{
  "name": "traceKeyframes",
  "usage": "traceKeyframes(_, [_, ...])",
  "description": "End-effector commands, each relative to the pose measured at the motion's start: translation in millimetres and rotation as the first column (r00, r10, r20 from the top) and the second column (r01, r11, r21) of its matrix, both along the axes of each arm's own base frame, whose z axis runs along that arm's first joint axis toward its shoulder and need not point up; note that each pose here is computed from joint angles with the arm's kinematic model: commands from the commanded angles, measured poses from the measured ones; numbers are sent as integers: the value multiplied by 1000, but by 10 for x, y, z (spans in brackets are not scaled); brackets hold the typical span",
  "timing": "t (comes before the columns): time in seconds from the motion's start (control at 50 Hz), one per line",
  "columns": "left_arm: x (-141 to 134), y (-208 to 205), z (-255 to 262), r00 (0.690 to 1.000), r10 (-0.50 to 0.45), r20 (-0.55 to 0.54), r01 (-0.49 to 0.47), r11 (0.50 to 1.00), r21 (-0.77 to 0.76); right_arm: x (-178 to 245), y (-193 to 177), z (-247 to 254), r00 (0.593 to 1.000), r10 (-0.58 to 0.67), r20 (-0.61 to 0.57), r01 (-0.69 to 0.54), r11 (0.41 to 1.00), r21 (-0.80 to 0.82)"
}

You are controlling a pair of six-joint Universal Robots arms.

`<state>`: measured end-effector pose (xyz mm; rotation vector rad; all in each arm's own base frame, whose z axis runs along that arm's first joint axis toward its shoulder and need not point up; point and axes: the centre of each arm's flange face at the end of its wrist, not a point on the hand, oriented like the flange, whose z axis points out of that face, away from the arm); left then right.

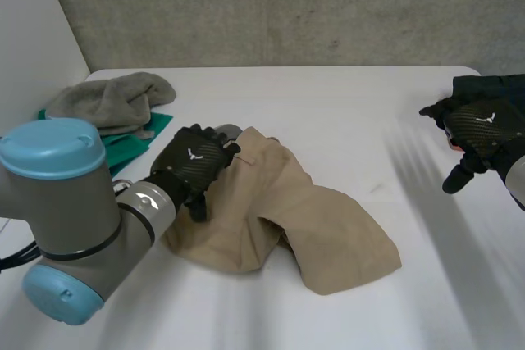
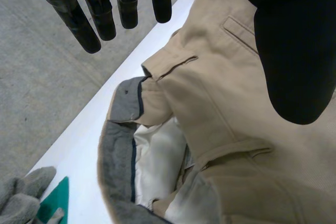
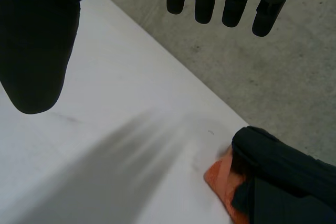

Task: Fold the laundry.

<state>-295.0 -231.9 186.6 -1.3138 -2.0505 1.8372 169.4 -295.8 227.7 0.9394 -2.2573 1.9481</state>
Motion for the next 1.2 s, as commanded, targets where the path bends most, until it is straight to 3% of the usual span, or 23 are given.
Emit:
traceKeyframes(0.02, [120,61,48,999,20,41,-22,999,42,-18,-71,-44,999,-19,47,19,1000,6])
traceKeyframes(0.2, [445,156,-202,970,47,238,-80,988,132,23,-104,-266,999,-8,37,6,998,55])
traceKeyframes(0.34, [480,-55,-454,957,36,289,-54,997,57,109,-55,-387,1000,25,11,-26,997,77])
traceKeyframes(0.44, [409,-307,-456,961,67,268,-54,997,-56,138,-30,-407,999,33,-4,-32,997,69])
traceKeyframes(0.56, [274,-711,91,982,169,86,-136,943,-302,152,-5,-357,999,32,-7,-31,999,44])
traceKeyframes(0.6, [206,-858,535,980,190,-56,-196,886,-420,161,1,-347,999,35,-7,-34,999,41])
traceKeyframes(0.68, [65,-962,1273,948,125,-294,-271,803,-531,168,10,-351,999,36,-8,-36,998,42])
traceKeyframes(0.74, [-67,-957,1633,913,37,-406,-279,784,-555,167,7,-355,999,35,-8,-34,999,42])
traceKeyframes(0.82, [-398,-844,1982,834,-128,-536,-212,823,-526,147,-13,-361,1000,26,-9,-25,999,39])
traceKeyframes(0.9, [-662,-767,1953,787,-193,-585,-120,884,-452,134,-29,-362,1000,21,-7,-20,999,35])
traceKeyframes(1.02, [-1136,-572,1352,791,-267,-550,123,951,-285,134,-32,-388,1000,20,-3,-19,999,43])
traceKeyframes(1.1, [-1452,-318,747,787,-352,-507,332,934,-134,134,-32,-403,1000,20,-4,-19,999,45])
traceKeyframes(1.2, [-1590,-102,382,803,-363,-473,398,917,-27,121,-43,-398,1000,15,-3,-15,999,38])
